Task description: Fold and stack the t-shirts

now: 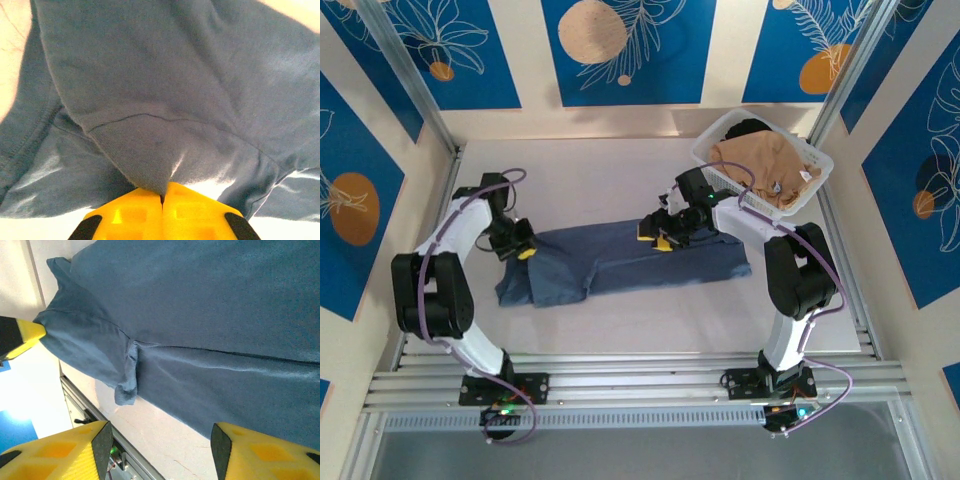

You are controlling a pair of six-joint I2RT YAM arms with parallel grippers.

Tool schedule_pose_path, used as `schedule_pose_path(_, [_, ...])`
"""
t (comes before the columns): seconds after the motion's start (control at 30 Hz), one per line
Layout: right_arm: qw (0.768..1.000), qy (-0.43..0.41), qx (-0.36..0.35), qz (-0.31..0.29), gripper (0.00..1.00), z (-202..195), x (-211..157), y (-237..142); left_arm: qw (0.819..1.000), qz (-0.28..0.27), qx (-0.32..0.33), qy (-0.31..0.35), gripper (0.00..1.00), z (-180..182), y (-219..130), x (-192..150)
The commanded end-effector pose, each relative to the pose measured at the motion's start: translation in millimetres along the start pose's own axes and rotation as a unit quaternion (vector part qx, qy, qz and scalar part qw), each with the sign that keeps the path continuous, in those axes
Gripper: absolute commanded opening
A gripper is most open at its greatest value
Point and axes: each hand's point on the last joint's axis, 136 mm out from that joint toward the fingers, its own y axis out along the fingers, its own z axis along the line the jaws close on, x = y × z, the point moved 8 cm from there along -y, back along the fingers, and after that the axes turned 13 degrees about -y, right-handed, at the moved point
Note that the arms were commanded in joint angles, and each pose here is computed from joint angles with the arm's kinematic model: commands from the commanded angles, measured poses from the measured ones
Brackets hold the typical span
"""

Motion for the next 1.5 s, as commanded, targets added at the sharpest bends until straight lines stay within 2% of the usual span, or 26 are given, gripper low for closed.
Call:
schedule_pose_path(0.0, [1.000,0.007,0.002,0.008,0.57,0,-1,-1,0.999,0.014,0.044,0.001,0.00,3,-8,5])
schedule_pose_path(0.23, [1.000,0.013,-0.001,0.008,0.57,-4,-5,-4,0.997,0.013,0.075,0.012,0.00,-9,3,31])
schedule_pose_path(0.57, [1.000,0.022,-0.019,0.005,0.55,-13,-14,-7,0.987,-0.029,0.154,0.043,0.00,-9,34,69])
schedule_pose_path(0.6, [0.999,0.023,-0.023,0.004,0.54,-13,-15,-8,0.986,-0.035,0.158,0.045,0.05,-10,36,72])
schedule_pose_path(0.7, [0.999,0.022,-0.042,-0.008,0.53,-17,-15,-16,0.985,-0.053,0.155,0.050,0.28,-16,29,70])
schedule_pose_path(0.77, [0.998,0.022,-0.061,-0.023,0.52,-22,-14,-26,0.979,-0.091,0.170,0.064,0.37,-21,11,60])
schedule_pose_path(0.8, [0.997,0.024,-0.072,-0.032,0.51,-26,-13,-32,0.976,-0.112,0.173,0.067,0.39,-22,-1,51])
schedule_pose_path(0.9, [0.992,0.044,-0.103,-0.055,0.47,-45,-9,-50,0.983,-0.128,0.124,0.049,0.38,-25,-18,15])
schedule_pose_path(1.0, [0.985,0.059,-0.154,-0.058,0.38,-67,-2,-62,0.995,-0.073,0.061,0.010,0.30,-29,-1,-26])
schedule_pose_path(1.1, [0.968,0.076,-0.238,-0.036,0.28,-93,5,-66,0.999,-0.038,0.023,-0.030,0.22,-33,24,-55])
schedule_pose_path(1.23, [0.937,0.082,-0.339,-0.005,0.27,-118,16,-66,0.996,-0.035,-0.011,-0.087,0.18,-38,43,-67])
schedule_pose_path(1.4, [0.923,0.097,-0.370,0.032,0.25,-140,24,-50,0.993,-0.007,-0.004,-0.117,0.16,-40,74,-66])
schedule_pose_path(1.47, [0.911,0.109,-0.395,0.049,0.24,-147,21,-46,0.992,0.005,0.001,-0.125,0.15,-41,85,-64])
